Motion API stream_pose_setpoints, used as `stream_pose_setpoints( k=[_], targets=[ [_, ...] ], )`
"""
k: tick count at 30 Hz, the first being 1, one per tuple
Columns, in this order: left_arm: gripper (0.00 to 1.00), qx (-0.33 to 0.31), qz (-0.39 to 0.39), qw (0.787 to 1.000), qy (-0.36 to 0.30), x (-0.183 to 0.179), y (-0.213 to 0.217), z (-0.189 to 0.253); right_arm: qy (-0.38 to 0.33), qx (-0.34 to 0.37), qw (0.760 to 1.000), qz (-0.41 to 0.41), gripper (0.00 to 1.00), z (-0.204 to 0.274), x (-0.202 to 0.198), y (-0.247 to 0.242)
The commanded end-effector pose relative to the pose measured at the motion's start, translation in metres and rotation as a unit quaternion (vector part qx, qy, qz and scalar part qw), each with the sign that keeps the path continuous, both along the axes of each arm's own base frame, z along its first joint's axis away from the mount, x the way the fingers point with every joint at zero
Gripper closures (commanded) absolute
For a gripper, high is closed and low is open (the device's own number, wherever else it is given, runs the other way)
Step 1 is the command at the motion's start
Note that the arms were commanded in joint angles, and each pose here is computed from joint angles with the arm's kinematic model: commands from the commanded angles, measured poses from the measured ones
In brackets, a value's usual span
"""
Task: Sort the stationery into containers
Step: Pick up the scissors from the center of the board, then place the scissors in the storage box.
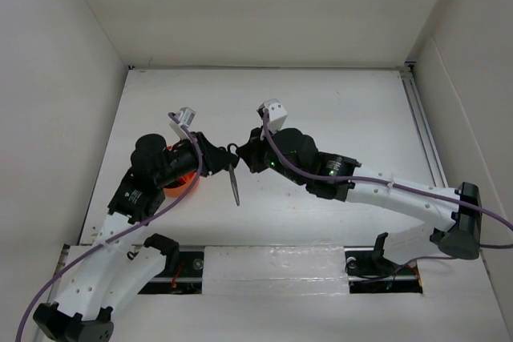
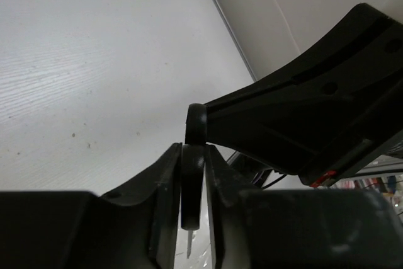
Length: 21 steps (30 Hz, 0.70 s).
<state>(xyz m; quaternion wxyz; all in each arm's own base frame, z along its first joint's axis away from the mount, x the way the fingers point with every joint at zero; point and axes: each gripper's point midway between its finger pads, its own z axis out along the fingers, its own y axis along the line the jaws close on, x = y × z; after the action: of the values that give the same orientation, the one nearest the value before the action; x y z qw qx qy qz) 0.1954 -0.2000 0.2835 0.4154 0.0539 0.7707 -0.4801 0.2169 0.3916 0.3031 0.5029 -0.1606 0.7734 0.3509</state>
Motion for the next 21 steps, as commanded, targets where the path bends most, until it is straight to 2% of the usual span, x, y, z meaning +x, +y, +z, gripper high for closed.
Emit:
stream_pose_setpoints(
  k=[1, 3, 7, 8, 9, 10, 11, 15, 17, 18, 21],
  targets=[
    [0.89, 0.0, 0.019, 0.999, -0.031, 0.005, 0.005, 0.016, -0.019, 0.059, 0.998, 0.013, 1.0, 0.042, -0.005, 0.011],
    [0.99, 0.005, 0.032, 0.999, -0.035, 0.01, 0.008, 0.015, -0.016, 0.061, 0.998, 0.029, 1.0, 0.042, -0.013, 0.016],
    [1.0, 0.006, 0.045, 0.998, -0.04, 0.012, 0.011, 0.017, -0.017, 0.071, 0.996, 0.048, 1.0, 0.049, -0.018, 0.02],
    [1.0, 0.008, 0.053, 0.998, -0.041, 0.014, 0.013, 0.017, -0.017, 0.071, 0.996, 0.048, 0.95, 0.049, -0.018, 0.02],
    [1.0, 0.007, 0.065, 0.997, -0.046, 0.016, 0.016, 0.019, -0.019, 0.07, 0.997, 0.037, 0.82, 0.049, -0.015, 0.018],
    [1.0, 0.009, 0.075, 0.996, -0.047, 0.019, 0.018, 0.019, -0.017, 0.064, 0.997, 0.031, 0.66, 0.043, -0.014, 0.014],
    [1.0, 0.018, 0.086, 0.995, -0.044, 0.019, 0.023, 0.015, -0.023, 0.073, 0.997, 0.024, 0.42, 0.051, -0.013, 0.009],
    [1.0, 0.034, 0.158, 0.986, -0.046, 0.029, 0.045, 0.02, -0.035, 0.065, 0.997, -0.024, 0.16, 0.05, -0.007, -0.021],
    [1.0, 0.045, 0.222, 0.973, -0.053, 0.039, 0.065, 0.026, -0.037, 0.048, 0.996, -0.064, 0.15, 0.043, 0.001, -0.045],
    [1.0, 0.045, 0.223, 0.973, -0.044, 0.038, 0.066, 0.023, -0.038, 0.051, 0.996, -0.064, 0.15, 0.044, -0.001, -0.049],
    [1.0, 0.069, 0.296, 0.952, -0.037, 0.053, 0.089, 0.022, -0.035, 0.038, 0.996, -0.078, 0.15, 0.033, 0.001, -0.067]
  ],
)
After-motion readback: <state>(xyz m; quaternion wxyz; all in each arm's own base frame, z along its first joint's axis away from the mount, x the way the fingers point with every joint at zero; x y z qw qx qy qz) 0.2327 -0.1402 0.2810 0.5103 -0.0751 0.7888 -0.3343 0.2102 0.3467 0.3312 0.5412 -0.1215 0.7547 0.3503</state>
